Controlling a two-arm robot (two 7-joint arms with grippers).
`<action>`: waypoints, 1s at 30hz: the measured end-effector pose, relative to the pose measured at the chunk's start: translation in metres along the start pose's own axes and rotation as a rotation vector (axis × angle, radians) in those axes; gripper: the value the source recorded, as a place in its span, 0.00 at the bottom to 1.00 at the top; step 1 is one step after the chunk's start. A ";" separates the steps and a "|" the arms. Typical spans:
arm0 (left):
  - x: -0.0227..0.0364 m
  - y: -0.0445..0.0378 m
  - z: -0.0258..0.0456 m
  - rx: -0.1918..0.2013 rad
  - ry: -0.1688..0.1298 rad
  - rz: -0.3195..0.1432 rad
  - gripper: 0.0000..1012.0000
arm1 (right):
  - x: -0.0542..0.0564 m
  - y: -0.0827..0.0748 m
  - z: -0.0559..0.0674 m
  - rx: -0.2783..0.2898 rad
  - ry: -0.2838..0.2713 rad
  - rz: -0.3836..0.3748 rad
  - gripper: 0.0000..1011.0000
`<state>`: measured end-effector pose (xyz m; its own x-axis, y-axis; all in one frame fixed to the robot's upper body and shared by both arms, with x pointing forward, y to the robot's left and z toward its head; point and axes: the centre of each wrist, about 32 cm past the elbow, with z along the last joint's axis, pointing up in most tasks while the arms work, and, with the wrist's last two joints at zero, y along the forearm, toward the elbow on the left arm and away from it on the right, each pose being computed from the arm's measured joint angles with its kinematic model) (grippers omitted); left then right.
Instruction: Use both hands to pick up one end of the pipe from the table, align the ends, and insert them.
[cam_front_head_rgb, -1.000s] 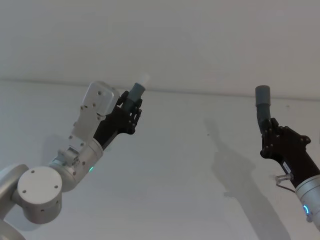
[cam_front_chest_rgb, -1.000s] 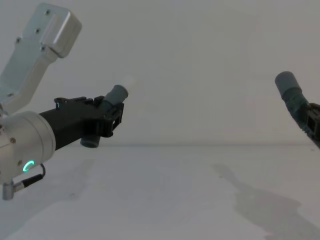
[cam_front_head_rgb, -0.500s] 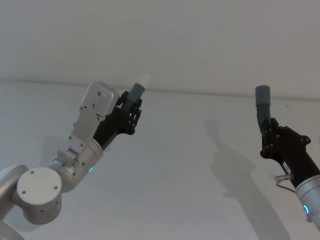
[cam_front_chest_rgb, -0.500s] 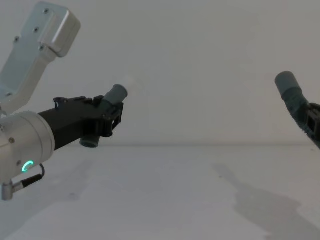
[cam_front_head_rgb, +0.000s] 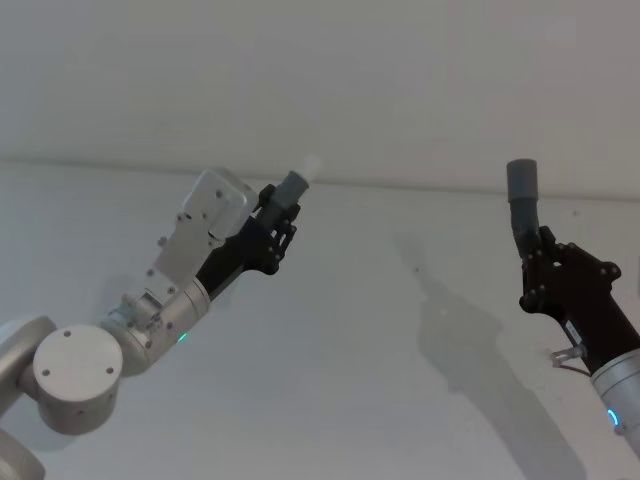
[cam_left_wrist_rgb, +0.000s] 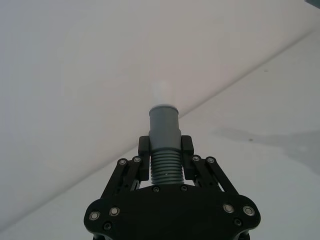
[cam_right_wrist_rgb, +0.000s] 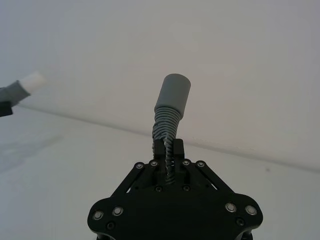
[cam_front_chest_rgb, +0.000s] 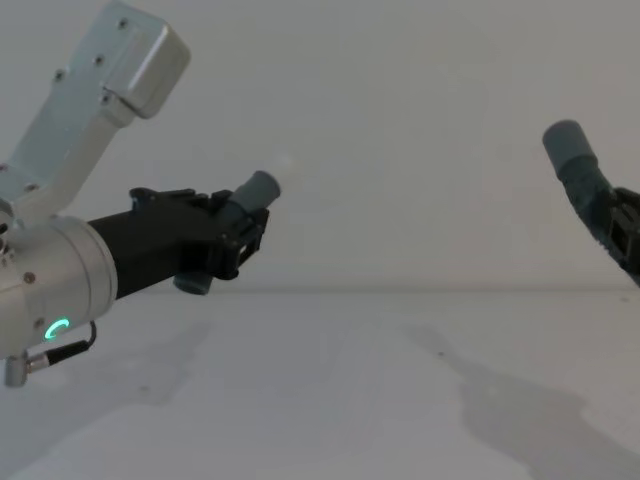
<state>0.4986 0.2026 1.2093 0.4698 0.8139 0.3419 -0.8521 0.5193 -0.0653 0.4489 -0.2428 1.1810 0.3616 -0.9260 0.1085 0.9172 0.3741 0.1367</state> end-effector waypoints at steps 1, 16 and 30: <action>0.0000 0.0000 0.0000 0.000 0.000 0.000 0.34 | 0.001 0.000 -0.001 0.010 -0.009 0.006 0.07; 0.0197 -0.0102 0.0055 -0.081 -0.230 -0.205 0.34 | 0.026 0.003 -0.011 0.123 -0.206 0.137 0.07; 0.0313 -0.0178 0.0145 -0.144 -0.390 -0.332 0.34 | 0.056 0.011 -0.010 0.174 -0.430 0.286 0.07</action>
<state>0.5252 0.2151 1.2348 0.5649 0.4562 0.6876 -0.6187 0.7855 -0.0129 0.4806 -0.2913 1.1784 0.4581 -0.6954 0.5536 0.7378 0.6448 0.1995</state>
